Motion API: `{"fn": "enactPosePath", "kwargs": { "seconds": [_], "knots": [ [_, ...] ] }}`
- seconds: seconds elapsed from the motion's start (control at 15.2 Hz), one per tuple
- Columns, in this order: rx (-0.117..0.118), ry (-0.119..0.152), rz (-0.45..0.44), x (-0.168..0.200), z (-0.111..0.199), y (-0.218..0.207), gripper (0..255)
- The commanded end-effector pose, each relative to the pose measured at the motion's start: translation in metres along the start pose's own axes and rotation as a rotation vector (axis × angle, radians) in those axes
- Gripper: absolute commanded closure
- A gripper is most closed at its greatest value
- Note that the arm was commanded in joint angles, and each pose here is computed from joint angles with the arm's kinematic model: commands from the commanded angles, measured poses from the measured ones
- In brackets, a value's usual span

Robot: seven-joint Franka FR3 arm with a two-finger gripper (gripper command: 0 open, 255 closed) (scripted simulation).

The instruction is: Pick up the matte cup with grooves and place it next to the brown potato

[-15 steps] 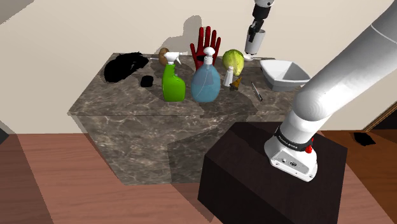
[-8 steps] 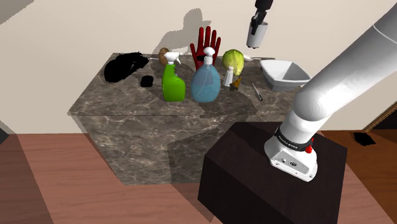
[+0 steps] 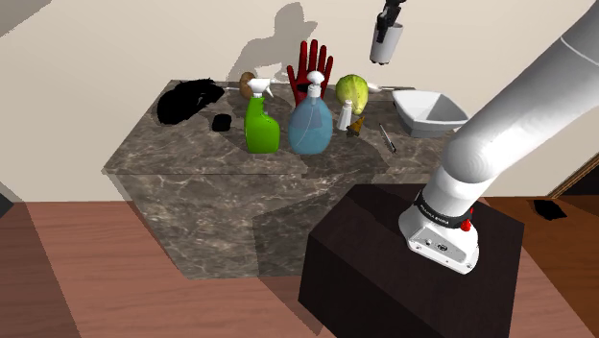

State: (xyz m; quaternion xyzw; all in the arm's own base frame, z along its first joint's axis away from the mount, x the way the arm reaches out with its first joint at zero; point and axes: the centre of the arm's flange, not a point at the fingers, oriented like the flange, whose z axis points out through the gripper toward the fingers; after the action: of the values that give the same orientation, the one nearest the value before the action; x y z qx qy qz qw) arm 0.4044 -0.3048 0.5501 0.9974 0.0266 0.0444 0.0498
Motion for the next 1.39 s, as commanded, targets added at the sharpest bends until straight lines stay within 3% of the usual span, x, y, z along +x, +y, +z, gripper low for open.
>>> {"fn": "enactPosePath", "kwargs": {
  "seconds": [0.0,1.32],
  "knots": [
    [0.0,0.0,0.0,0.024,0.002,-0.005,255],
    [0.0,0.0,0.0,0.273,0.042,-0.083,255]
  ]
}}
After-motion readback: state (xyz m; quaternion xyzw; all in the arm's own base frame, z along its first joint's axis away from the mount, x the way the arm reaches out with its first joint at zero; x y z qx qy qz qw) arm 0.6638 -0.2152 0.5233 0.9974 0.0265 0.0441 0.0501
